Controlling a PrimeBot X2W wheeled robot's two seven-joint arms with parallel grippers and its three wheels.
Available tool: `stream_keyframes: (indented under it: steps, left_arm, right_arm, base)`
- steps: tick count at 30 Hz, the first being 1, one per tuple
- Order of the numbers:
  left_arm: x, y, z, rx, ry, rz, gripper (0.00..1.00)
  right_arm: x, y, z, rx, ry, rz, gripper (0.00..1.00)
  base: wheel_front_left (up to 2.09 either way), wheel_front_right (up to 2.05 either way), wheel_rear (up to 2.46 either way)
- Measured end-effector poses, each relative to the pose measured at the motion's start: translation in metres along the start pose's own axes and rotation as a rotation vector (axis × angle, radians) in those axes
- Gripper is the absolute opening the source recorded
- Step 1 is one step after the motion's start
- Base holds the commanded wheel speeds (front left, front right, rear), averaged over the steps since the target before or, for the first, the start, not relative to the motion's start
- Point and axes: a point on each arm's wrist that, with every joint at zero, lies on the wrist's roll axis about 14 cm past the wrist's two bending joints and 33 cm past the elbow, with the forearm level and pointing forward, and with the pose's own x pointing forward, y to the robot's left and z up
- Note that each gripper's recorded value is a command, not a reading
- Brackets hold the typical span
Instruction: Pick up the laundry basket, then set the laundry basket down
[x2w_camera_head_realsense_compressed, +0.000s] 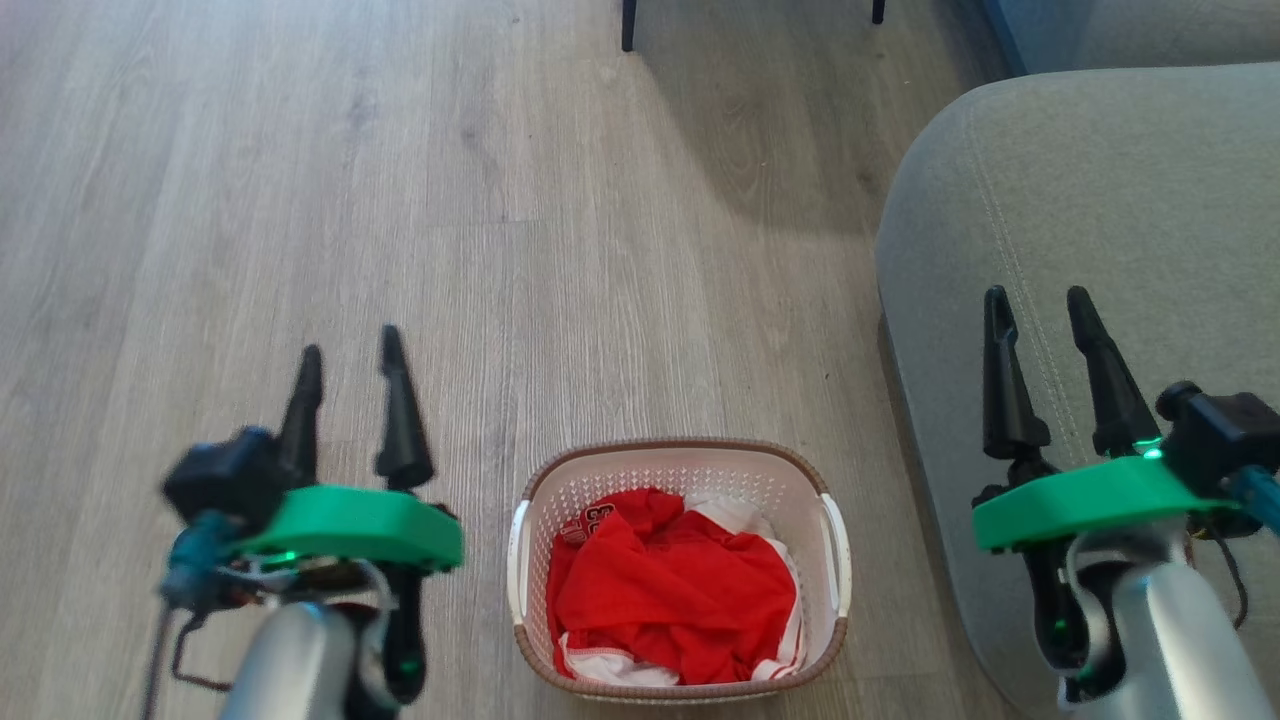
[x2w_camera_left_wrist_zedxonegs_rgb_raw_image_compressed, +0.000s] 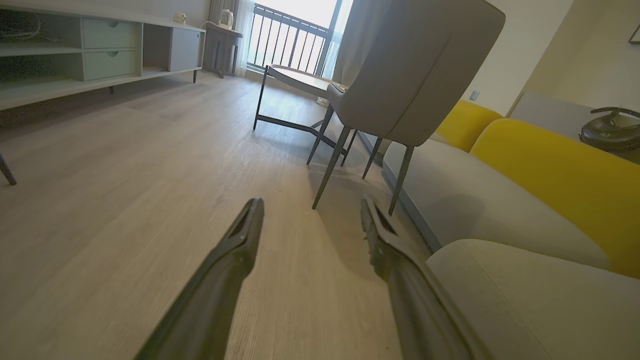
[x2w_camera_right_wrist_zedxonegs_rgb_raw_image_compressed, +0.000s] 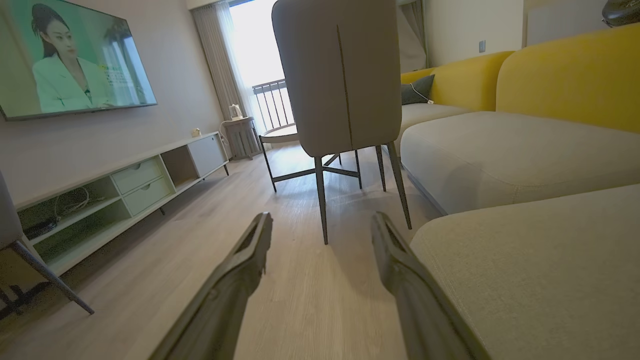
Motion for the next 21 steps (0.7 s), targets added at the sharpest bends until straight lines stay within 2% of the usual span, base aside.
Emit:
stream_keyframes:
  steps: [12, 17, 21]
  left_arm:
    - [-0.009, -0.031, -0.02, 0.294, 0.004, -0.065, 1.0]
    - [-0.012, -0.039, -0.027, 0.344, 0.001, -0.102, 1.0]
    - [-0.013, -0.043, -0.031, 0.299, 0.017, -0.117, 1.0]
  right_arm:
    - [-0.003, 0.009, -0.01, -0.187, 0.026, 0.05, 1.0]
    - [-0.006, 0.009, -0.022, -0.235, 0.059, 0.061, 1.0]
    - [-0.013, 0.007, -0.039, -0.244, 0.113, 0.059, 1.0]
  base:
    - [0.0, 0.0, 0.0]
    - [0.0, 0.0, 0.0]
    - [0.0, 0.0, 0.0]
